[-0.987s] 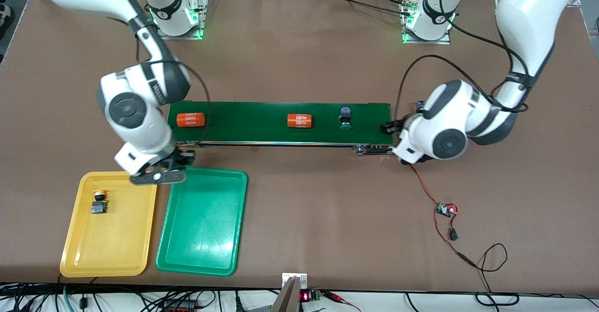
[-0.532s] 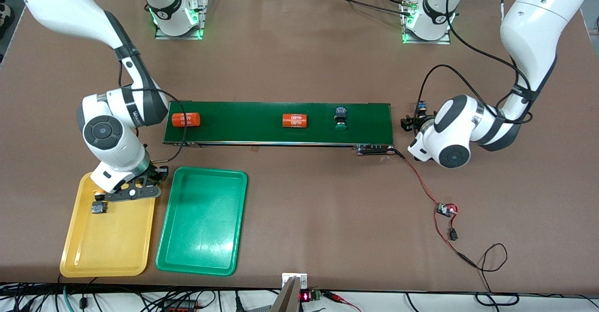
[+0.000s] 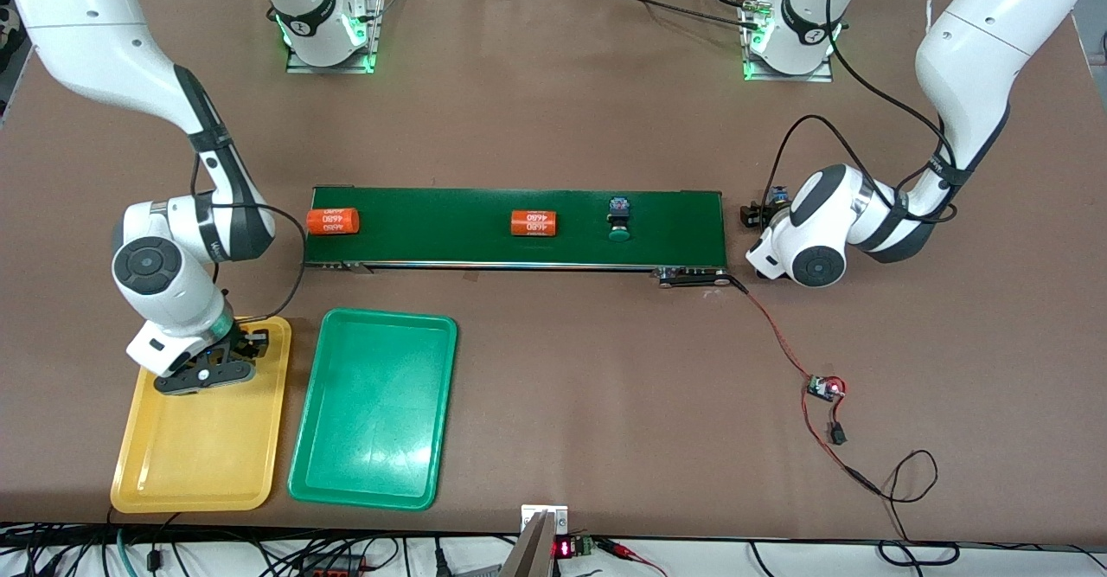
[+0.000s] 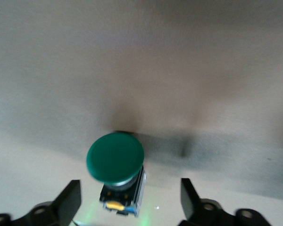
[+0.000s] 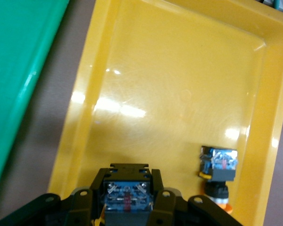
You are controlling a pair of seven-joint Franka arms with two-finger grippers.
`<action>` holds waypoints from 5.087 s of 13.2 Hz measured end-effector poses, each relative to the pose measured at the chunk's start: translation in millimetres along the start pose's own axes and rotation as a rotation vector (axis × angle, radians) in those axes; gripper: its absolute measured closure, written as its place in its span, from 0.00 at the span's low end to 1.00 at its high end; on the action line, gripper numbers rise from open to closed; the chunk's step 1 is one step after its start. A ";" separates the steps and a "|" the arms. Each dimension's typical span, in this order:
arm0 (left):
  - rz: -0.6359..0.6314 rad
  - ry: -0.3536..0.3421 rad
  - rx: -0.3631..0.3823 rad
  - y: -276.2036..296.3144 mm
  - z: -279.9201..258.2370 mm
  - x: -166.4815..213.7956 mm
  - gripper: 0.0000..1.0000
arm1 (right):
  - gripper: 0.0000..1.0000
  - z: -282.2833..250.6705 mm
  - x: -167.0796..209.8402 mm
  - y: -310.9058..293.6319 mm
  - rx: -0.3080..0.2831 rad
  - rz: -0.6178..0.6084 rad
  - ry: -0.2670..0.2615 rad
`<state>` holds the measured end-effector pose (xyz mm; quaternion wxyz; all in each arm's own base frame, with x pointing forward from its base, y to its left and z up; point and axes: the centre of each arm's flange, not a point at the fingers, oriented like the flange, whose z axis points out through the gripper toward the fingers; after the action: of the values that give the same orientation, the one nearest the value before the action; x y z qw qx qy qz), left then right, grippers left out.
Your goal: Sort buttons by color to trays
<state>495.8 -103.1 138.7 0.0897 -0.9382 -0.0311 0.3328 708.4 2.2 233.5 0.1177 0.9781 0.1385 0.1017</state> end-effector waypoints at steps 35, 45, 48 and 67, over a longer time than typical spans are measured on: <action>-0.100 0.256 -0.271 56.4 -279.2 -51.9 0.00 | 0.00 -197.6 -55.1 -120.9 0.212 0.178 -0.162; 0.150 0.477 -0.213 -111.5 -349.2 -88.4 0.00 | 0.00 -260.8 -105.4 -281.7 0.213 0.284 -0.190; 0.164 0.582 -0.197 -145.2 -359.4 -125.3 0.00 | 0.00 -267.0 -111.6 -307.5 0.222 0.295 -0.190; 0.192 0.687 -0.130 -131.9 -350.0 -220.3 0.00 | 0.00 -214.0 -105.3 -426.5 0.257 0.342 -0.181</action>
<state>545.5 -51.1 566.7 0.0032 -0.9977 0.0682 0.0023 454.4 412.7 309.4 -0.0149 0.9994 -0.0284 0.0136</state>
